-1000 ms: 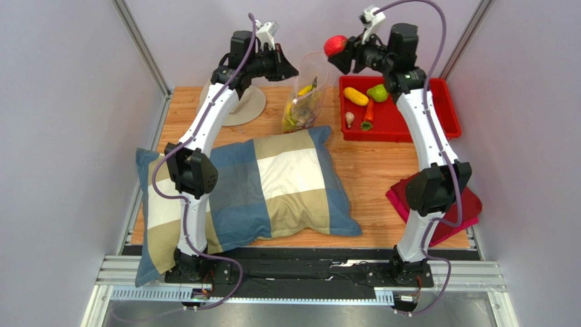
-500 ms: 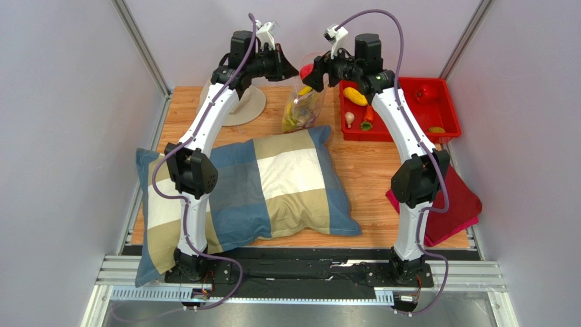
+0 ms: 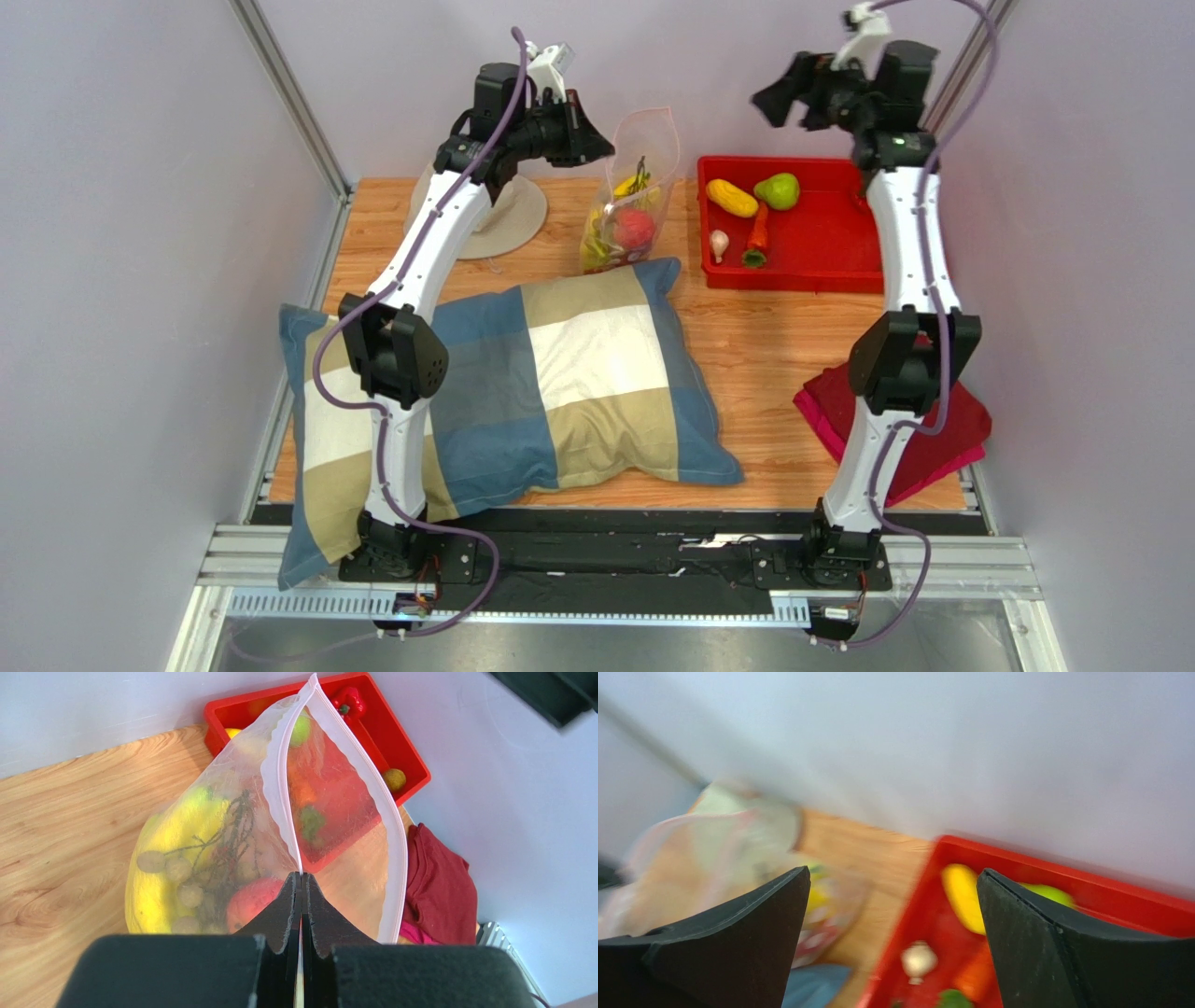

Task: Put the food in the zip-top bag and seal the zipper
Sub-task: Place the fake fruit in the zipper food storage bag, then pick up the fake vegetable from the bin.

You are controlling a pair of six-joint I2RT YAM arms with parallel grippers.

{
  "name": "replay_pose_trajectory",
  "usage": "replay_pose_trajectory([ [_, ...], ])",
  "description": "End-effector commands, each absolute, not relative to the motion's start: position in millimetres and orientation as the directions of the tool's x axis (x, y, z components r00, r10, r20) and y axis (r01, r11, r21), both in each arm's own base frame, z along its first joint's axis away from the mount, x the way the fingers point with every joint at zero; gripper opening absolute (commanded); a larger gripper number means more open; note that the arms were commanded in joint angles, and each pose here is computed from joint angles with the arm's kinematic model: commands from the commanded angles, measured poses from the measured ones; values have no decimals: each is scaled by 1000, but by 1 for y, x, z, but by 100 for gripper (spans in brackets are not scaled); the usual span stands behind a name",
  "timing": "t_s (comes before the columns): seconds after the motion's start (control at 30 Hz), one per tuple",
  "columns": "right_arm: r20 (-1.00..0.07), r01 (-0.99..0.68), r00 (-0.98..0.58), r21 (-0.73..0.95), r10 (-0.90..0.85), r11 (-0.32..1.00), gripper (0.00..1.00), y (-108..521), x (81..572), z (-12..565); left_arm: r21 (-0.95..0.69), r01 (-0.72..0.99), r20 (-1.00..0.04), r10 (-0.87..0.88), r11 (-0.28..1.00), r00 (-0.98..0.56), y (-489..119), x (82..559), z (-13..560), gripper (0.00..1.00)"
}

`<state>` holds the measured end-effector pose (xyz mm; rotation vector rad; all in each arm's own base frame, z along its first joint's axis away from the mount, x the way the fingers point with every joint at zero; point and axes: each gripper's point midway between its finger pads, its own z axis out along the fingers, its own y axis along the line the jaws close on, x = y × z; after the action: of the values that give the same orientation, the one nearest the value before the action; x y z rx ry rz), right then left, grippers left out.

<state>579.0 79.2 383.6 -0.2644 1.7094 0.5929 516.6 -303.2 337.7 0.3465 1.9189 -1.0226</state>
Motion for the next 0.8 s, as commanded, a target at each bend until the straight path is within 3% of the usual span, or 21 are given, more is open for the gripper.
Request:
replay_pose_trajectory([
  [0.0,-943,-178,-200,302,266,937,92,-42,619,354,-475,656,-866,-177,586,-469,-305,509,375,0],
  [0.1,-942,2,-215,264,258,965,90,-108,634,309,-475,656,-865,-176,587,-470,-306,509,373,0],
  [0.3,-933,177,-275,188,232,966,90,-183,644,238,-478,647,-862,-178,594,-474,-303,514,368,0],
  [0.53,-925,251,-341,83,169,964,91,-208,654,174,-492,637,-854,-186,593,-487,-303,516,362,0],
  [0.77,-935,409,-306,40,178,912,92,-242,663,138,-500,629,-849,-192,595,-493,-301,518,360,0],
])
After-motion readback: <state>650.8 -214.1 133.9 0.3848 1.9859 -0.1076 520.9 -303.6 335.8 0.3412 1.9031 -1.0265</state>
